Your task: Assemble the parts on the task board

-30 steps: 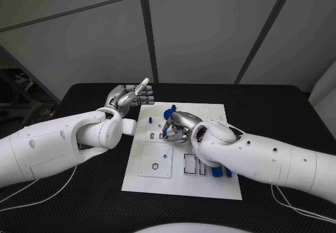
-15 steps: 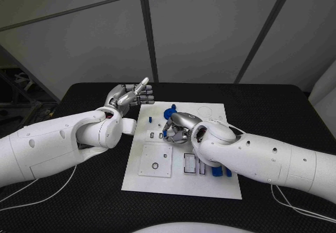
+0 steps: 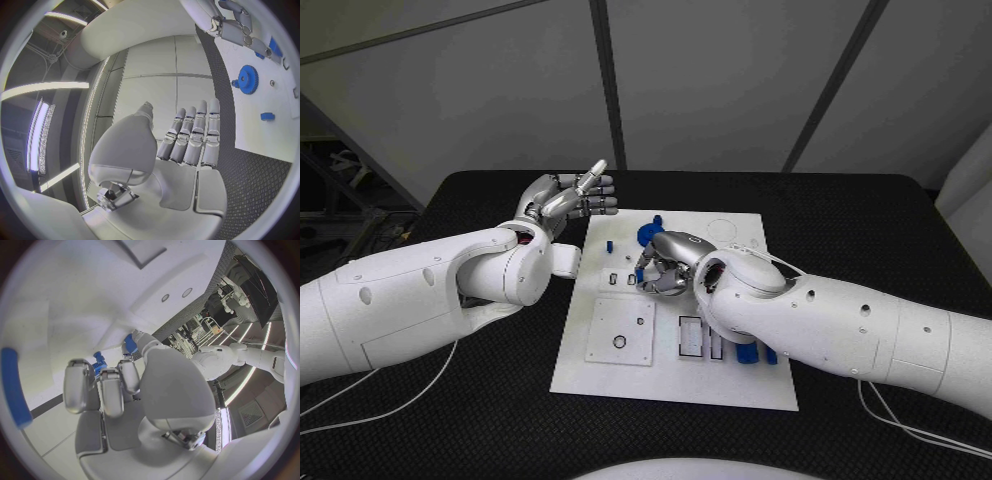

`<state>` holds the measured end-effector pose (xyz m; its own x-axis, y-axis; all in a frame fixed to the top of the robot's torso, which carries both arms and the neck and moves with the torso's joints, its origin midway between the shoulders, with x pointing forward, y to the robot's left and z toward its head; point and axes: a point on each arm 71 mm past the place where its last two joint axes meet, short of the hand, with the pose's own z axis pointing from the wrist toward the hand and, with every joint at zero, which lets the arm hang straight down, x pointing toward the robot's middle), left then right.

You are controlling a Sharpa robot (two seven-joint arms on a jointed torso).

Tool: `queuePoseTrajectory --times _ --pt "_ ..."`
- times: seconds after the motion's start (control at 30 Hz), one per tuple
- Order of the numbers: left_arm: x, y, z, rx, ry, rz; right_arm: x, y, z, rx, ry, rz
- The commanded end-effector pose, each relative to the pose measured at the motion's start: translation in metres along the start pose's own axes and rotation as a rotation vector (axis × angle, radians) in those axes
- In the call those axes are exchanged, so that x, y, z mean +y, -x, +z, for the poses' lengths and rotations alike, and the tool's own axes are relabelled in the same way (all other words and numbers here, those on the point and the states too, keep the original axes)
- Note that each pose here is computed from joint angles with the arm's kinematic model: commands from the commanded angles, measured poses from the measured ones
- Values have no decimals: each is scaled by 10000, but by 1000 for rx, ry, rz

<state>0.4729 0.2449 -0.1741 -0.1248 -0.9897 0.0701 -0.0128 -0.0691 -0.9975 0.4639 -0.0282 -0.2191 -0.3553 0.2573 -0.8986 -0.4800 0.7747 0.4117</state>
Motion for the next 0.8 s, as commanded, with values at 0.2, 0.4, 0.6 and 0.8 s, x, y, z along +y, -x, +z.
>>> queuePoseTrajectory --times 0.2,0.4,0.6,0.8 --pt "-17 -13 6 14 -10 1 -22 5 -2 -23 -7 2" --pt "-13 -11 8 14 -6 1 6 92 -22 -143 37 50" --pt "0 -3 17 24 5 12 45 186 -131 -258 115 96" --pt "22 -2 14 83 35 61 10 365 -374 -313 257 147"
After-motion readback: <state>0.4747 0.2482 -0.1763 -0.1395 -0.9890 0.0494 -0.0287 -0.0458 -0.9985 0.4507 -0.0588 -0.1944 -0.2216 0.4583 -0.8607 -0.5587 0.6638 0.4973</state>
